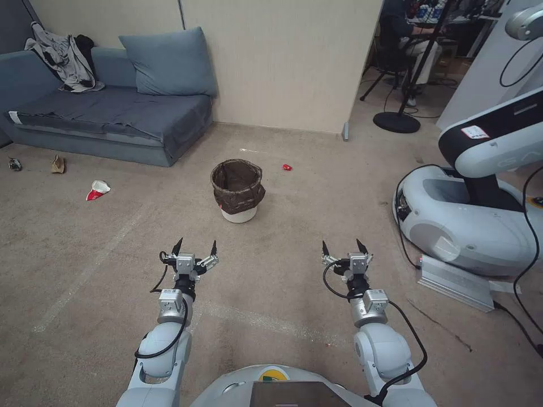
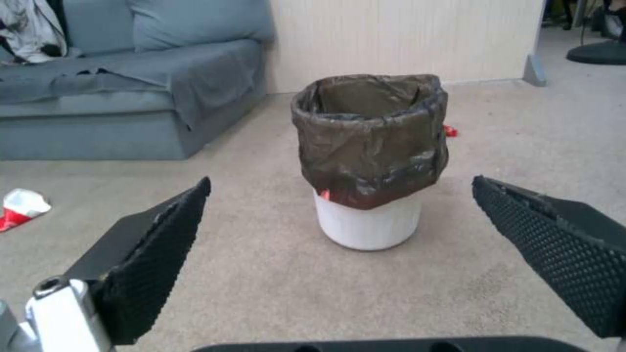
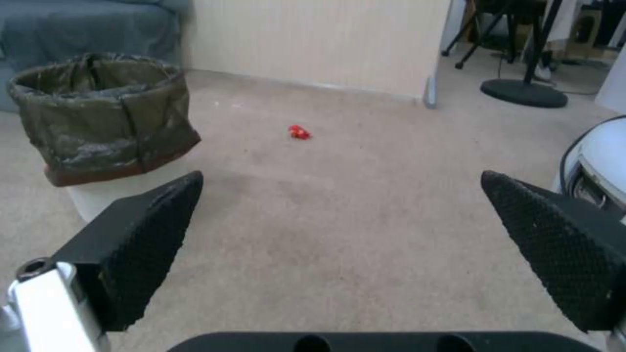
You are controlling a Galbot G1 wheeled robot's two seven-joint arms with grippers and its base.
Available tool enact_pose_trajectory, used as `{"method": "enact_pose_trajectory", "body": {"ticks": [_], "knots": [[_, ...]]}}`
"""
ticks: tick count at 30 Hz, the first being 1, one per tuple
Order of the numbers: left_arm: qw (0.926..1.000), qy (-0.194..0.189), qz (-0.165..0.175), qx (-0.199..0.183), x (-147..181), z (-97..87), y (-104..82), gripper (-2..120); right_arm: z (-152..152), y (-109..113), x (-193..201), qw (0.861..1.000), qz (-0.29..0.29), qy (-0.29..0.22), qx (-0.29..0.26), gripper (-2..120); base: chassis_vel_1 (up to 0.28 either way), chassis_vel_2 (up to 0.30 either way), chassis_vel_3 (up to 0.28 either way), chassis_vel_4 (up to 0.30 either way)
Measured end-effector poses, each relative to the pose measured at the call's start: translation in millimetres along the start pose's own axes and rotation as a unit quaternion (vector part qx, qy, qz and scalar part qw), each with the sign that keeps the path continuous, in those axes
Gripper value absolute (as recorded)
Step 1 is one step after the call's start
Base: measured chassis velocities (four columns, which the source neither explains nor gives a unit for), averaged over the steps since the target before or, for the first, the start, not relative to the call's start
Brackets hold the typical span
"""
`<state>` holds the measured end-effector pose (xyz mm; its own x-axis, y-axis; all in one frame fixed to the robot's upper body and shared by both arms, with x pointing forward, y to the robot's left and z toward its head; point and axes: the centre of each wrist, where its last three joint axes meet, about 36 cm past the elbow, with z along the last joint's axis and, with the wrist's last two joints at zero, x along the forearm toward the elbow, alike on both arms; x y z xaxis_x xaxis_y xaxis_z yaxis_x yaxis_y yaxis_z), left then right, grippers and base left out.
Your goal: Pick up the trash bin, then pick up the garbage from the floor and place it into the trash bin.
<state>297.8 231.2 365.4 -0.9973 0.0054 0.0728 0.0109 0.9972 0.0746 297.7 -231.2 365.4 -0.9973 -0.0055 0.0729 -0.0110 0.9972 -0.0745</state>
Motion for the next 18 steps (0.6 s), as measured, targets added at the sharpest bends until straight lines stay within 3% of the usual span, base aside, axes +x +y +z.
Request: {"method": "enact_pose_trajectory", "body": {"ticks": [13,15,18], "knots": [[1.0000,0.002,-0.001,-0.001,2,-0.4,1.4,100,-2,-1,2,1.000,0.003,-0.001,0.000,100,0.000,0.000,0.000,0.000],[1.0000,0.005,-0.007,-0.005,8,-6.1,6.9,100,-10,-3,7,1.000,0.015,-0.004,-0.002,100,0.000,0.000,0.000,0.000],[0.9991,0.022,-0.031,-0.022,33,-30.1,28.2,100,-37,-12,29,0.998,0.061,-0.013,-0.001,100,0.000,0.000,0.000,0.000]]}}
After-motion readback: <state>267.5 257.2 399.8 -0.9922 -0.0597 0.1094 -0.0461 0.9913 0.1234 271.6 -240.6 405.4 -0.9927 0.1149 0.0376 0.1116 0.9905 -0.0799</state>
